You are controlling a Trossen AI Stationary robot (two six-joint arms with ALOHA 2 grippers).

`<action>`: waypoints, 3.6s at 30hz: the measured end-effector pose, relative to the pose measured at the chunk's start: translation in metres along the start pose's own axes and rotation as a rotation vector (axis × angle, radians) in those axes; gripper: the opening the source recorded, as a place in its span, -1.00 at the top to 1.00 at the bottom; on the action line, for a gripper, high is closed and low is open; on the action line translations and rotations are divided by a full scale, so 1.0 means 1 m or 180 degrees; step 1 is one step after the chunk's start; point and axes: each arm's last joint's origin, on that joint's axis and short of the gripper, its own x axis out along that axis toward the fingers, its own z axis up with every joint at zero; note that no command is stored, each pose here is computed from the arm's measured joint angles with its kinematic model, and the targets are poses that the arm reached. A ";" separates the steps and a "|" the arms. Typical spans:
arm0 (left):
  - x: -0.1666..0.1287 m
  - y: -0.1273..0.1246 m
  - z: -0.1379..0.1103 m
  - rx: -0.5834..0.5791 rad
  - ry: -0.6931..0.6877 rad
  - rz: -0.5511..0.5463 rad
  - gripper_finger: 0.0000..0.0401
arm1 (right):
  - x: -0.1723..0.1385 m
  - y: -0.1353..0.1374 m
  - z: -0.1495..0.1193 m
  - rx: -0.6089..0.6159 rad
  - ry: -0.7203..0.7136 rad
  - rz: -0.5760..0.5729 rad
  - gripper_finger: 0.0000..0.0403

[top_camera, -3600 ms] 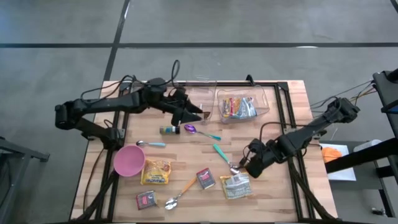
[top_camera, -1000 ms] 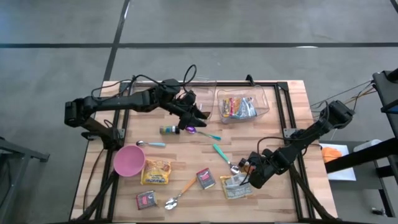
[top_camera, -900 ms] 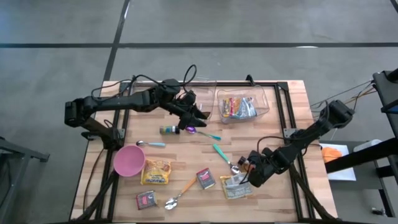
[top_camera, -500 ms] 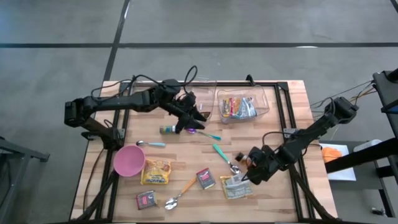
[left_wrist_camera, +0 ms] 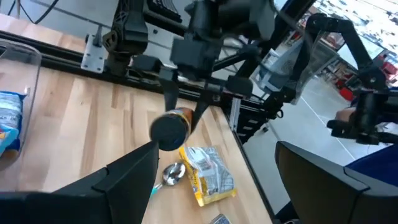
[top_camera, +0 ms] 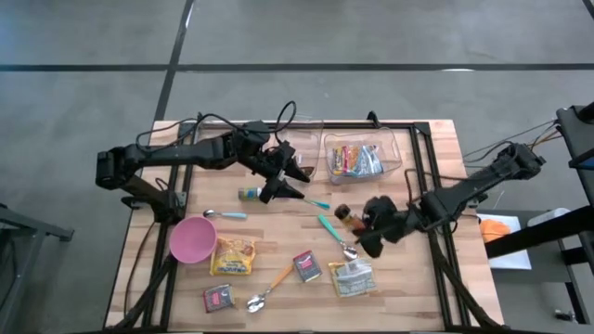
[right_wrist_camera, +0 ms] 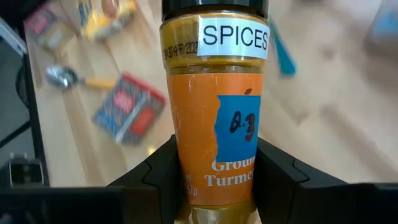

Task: Pick & Place Food Item
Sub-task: Put the orange seasoning bottle into the middle transparent bin

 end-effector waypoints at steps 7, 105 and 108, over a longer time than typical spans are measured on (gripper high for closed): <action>0.000 0.000 0.000 0.0072 -0.0002 0.0011 -0.63 | -0.004 0.001 0.041 -0.0182 -0.0086 0.0133 0.26; 0.004 -0.005 -0.005 0.0030 0.0130 -0.0114 -0.09 | 0.023 0.025 0.134 -0.0650 -0.0225 0.0912 -0.04; 0.004 -0.005 -0.005 0.0021 0.0140 -0.0110 -0.09 | 0.024 0.025 0.133 -0.0672 -0.0206 0.0929 -0.26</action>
